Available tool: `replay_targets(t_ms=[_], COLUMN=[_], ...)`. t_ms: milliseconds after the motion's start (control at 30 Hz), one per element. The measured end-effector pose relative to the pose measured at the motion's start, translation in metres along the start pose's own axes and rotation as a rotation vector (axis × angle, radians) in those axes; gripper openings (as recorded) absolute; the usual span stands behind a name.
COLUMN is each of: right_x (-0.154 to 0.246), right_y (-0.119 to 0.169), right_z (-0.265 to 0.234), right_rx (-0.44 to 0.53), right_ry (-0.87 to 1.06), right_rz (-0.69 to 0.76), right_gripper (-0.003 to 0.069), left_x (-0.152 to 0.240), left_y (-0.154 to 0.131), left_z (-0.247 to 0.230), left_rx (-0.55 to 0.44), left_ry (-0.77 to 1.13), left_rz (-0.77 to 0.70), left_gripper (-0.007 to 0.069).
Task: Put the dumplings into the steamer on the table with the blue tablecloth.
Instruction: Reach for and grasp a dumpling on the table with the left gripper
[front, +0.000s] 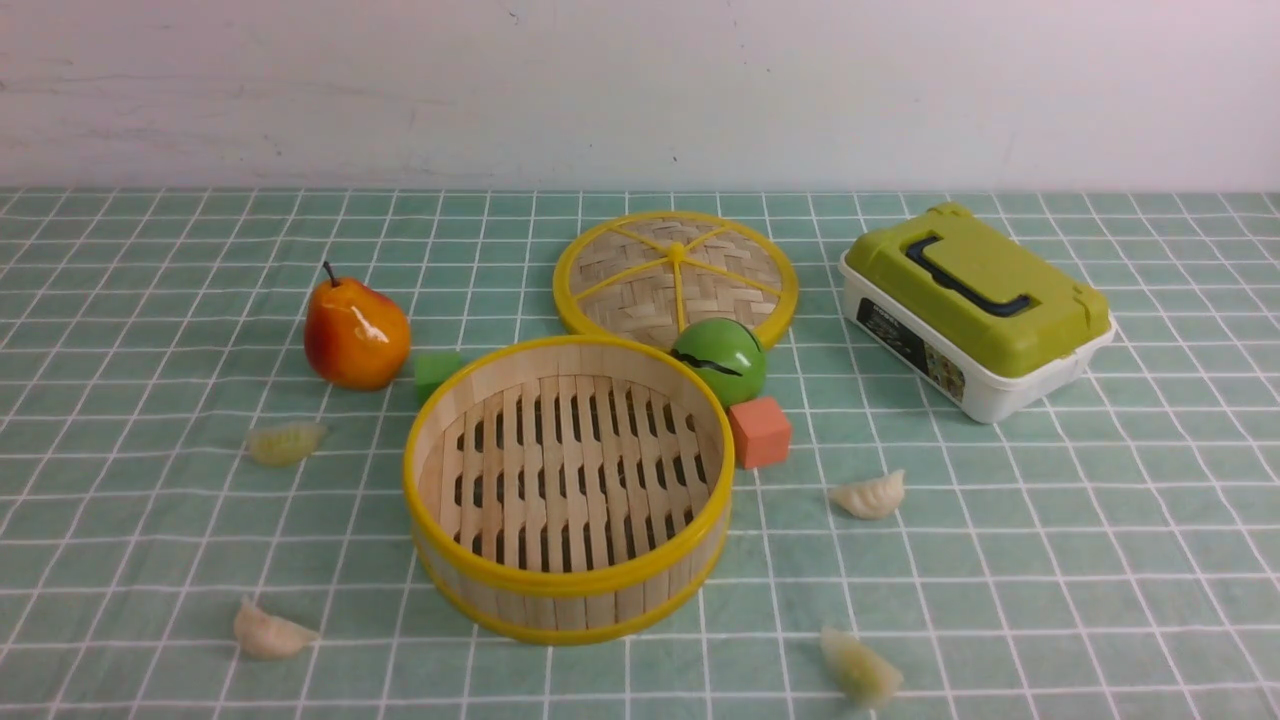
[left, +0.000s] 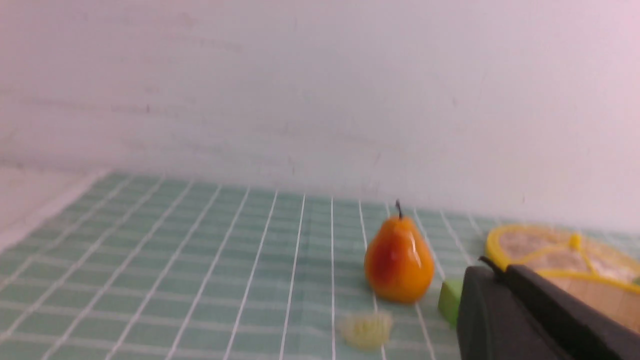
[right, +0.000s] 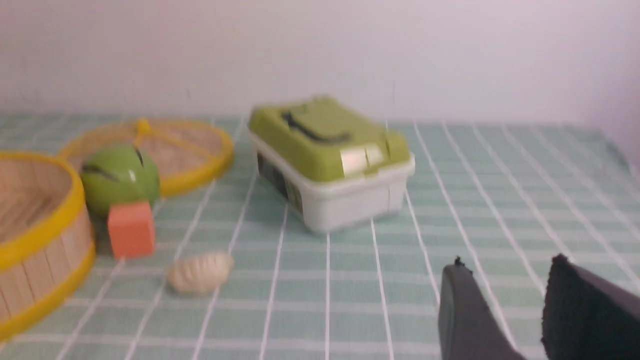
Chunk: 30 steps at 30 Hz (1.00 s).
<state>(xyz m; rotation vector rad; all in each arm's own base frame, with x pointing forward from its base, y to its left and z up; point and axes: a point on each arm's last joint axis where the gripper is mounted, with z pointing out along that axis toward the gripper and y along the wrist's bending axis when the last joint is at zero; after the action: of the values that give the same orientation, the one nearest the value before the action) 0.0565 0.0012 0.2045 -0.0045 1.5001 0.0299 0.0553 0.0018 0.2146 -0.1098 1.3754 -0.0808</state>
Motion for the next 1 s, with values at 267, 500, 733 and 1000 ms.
replay_targets(t_ms=[267, 500, 733, 1000], right_x=[-0.027, -0.036, -0.050, -0.082], right_y=[0.005, 0.007, 0.007, 0.005], right_z=[-0.004, -0.008, -0.002, 0.045], right_rx=[-0.088, -0.194, -0.187, -0.050], right_ry=[-0.299, -0.379, -0.366, -0.097], right_rz=[0.217, 0.570, 0.541, 0.170], right_gripper=[0.0239, 0.0239, 0.0152, -0.0016], left_x=[-0.022, -0.035, -0.116, -0.140], left_y=[-0.002, -0.005, -0.022, -0.024], left_z=[-0.003, -0.005, 0.008, 0.112], left_rx=[0.042, 0.120, 0.166, 0.069], left_ry=[-0.238, -0.309, -0.336, -0.021], left_rz=[-0.135, -0.465, -0.252, -0.282], left_gripper=[0.0035, 0.0032, -0.0014, -0.0014])
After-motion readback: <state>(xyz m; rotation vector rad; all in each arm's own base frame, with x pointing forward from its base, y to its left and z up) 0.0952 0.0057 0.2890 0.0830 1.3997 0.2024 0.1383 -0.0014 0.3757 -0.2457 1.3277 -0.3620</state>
